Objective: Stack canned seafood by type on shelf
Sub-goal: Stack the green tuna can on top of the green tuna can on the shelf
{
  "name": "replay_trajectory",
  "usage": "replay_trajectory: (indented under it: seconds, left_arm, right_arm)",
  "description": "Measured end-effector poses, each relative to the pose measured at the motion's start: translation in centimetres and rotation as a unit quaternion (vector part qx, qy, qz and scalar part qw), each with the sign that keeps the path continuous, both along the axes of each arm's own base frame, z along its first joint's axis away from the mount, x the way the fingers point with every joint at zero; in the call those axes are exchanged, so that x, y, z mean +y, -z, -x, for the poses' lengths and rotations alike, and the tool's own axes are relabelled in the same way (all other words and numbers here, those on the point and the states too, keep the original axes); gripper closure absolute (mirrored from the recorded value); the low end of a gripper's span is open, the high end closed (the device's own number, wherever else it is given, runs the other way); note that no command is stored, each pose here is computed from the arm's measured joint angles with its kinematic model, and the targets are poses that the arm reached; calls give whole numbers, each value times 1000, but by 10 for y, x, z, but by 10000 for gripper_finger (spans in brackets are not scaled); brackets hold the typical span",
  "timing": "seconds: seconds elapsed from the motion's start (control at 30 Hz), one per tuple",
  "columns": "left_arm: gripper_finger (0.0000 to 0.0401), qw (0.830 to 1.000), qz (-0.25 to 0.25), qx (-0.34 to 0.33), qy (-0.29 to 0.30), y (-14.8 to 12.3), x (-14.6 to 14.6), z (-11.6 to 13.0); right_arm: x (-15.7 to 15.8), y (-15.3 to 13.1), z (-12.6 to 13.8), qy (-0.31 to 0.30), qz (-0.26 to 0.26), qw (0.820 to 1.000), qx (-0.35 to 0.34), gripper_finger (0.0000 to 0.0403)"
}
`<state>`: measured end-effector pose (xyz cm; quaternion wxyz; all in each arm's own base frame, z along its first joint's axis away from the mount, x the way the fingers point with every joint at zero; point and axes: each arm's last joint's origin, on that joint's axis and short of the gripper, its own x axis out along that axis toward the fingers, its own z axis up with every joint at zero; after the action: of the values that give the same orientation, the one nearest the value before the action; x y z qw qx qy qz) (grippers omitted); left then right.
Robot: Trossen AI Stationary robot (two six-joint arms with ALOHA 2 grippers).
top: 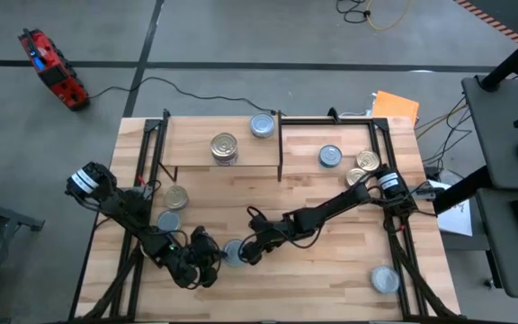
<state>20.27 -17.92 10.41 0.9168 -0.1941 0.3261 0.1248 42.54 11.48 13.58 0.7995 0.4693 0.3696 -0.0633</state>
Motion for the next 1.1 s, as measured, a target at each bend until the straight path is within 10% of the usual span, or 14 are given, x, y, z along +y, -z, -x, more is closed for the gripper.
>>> replay_trajectory:
  seconds: [1.1]
  left_arm:
    - [401,1000,-4,-7,-7,0,-1,2]
  right_arm:
    - [4,22,-14,-11,-69,996,-48,65]
